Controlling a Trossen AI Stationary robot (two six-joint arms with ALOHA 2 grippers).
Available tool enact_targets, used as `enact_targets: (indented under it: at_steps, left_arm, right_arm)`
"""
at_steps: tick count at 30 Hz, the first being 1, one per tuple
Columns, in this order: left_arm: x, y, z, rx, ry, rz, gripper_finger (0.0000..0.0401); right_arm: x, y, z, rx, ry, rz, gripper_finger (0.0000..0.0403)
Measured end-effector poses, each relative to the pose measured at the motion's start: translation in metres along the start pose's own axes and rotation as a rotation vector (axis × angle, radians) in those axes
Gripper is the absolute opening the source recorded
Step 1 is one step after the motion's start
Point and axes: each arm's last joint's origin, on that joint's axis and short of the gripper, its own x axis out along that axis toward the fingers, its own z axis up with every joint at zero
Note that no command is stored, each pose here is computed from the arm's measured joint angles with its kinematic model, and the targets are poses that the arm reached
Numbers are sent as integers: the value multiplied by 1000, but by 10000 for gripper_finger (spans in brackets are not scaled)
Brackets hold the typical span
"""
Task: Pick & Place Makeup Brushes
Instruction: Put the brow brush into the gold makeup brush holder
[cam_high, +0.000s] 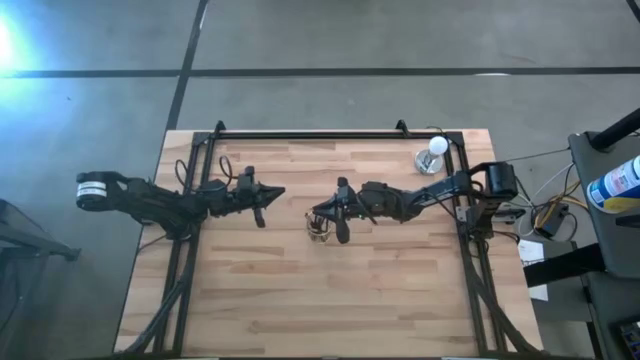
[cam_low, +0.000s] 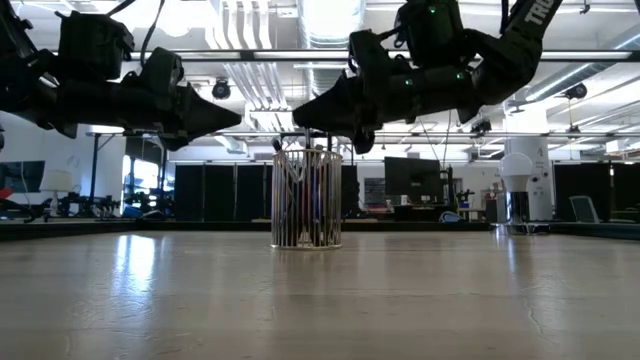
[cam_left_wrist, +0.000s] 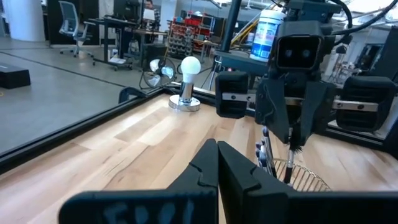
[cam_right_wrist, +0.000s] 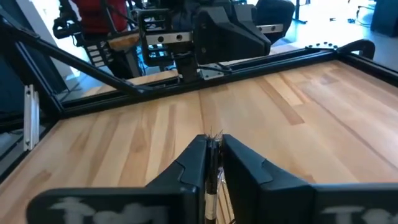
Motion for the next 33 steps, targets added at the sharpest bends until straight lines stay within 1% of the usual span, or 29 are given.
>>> enact_targets:
  at_steps: [5,12,14,16,19,22,27,28,33]
  left_arm:
    - [0,0,0,-13,-1,6,0]
    - [-1,0,3,-16,-9,-11,0]
    - [-2,-1,4,-16,-8,-23,0]
    - [-4,-1,6,-17,-9,-41,0]
    - [-7,-2,9,-16,-10,-57,0]
    - [-10,-1,11,-11,3,-50,0]
    - [-15,1,14,0,22,-35,0]
    - [-16,1,14,1,27,-32,0]
    - [-19,2,15,2,37,-22,0]
  right_arm:
    - [-2,1,5,-2,-15,2,85]
    - [-13,5,19,-2,18,-7,144]
    - [-19,7,26,-30,24,-7,154]
    - [-26,9,35,-84,24,-6,156]
    - [-36,9,46,-138,38,-17,136]
    - [-36,2,47,-134,41,1,94]
    - [-14,-6,46,-106,64,83,20]
    - [-9,-6,45,-106,74,92,14]
    - [12,-10,36,-107,215,79,9]
